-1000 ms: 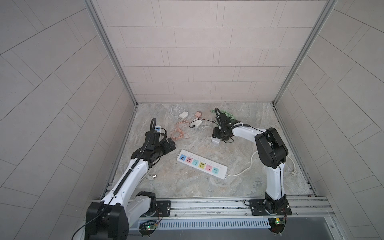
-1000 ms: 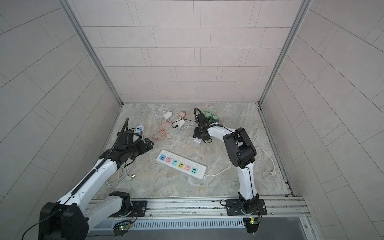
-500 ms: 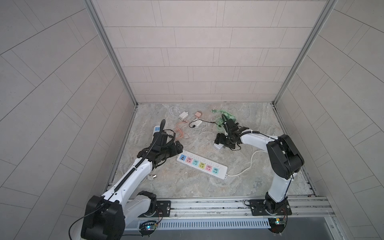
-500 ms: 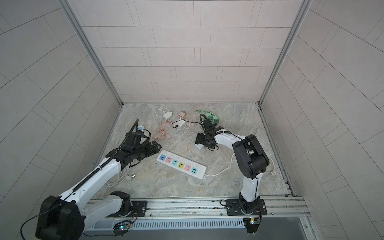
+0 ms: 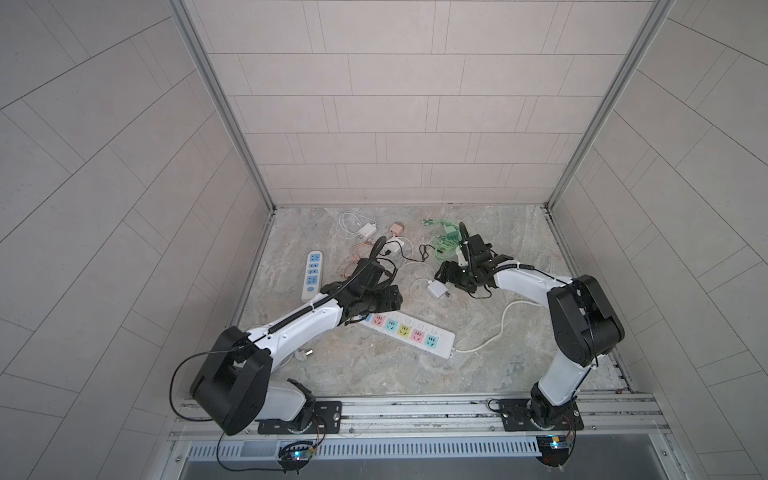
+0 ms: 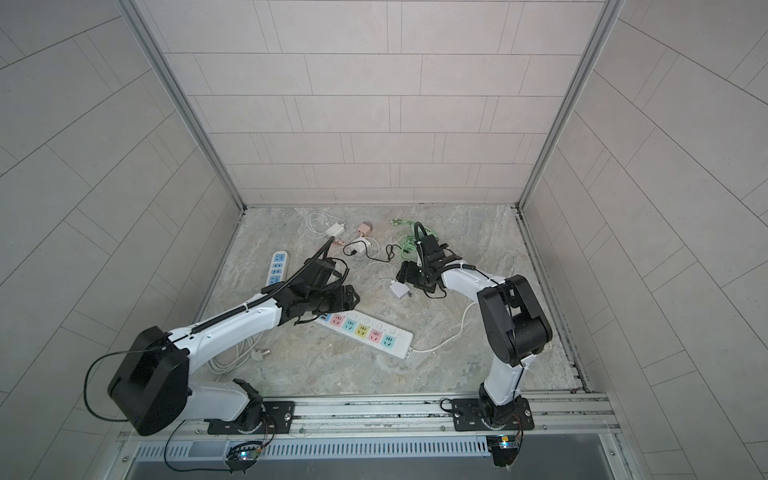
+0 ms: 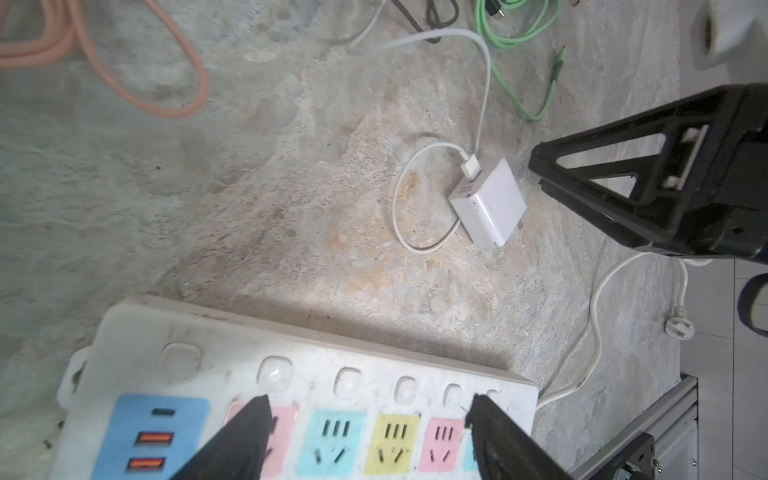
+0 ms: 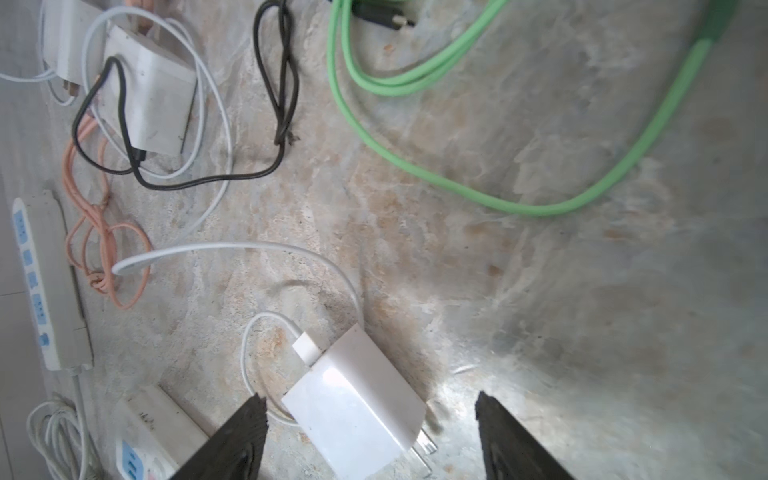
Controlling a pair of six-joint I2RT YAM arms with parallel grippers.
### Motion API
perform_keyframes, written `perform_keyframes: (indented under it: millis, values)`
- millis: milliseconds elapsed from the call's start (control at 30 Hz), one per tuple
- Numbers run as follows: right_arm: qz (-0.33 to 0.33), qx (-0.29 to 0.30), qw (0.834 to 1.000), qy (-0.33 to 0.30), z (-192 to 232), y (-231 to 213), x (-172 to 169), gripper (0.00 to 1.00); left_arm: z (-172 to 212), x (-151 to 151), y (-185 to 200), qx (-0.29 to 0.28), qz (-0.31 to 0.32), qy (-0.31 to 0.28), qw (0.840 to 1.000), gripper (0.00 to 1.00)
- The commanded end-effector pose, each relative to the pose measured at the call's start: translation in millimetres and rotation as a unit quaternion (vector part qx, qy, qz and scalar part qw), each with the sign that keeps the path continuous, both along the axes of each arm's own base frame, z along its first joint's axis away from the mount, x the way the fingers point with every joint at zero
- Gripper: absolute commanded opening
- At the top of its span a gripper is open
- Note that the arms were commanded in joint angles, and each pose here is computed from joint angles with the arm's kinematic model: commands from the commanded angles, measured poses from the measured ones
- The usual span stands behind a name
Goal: Insert the plug
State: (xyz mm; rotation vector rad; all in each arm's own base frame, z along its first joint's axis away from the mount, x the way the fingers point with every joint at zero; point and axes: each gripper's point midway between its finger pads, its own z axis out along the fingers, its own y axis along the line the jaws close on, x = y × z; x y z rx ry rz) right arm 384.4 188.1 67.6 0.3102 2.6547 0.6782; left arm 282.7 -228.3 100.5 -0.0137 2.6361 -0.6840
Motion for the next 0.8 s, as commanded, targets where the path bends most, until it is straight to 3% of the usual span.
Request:
perform_keyframes:
  millis: [0, 133, 467, 767]
  values:
    - [0.013, 0.044, 0.999, -0.014, 3, 16, 5, 0.79, 4, 16, -15, -0.002, 0.000, -0.011, 1.000, 0.81]
    - [0.017, 0.062, 0.998, -0.007, -6, 22, 4, 0.78, -5, 31, -24, 0.022, -0.006, 0.003, 1.000, 0.81]
    - [-0.004, 0.132, 0.991, 0.019, -25, 28, -24, 0.77, -22, 36, -64, -0.008, -0.025, 0.024, 0.999, 0.78]
    - [-0.029, 0.246, 0.969, 0.002, -6, 45, -35, 0.77, -27, 37, -72, 0.007, -0.030, 0.020, 0.999, 0.78]
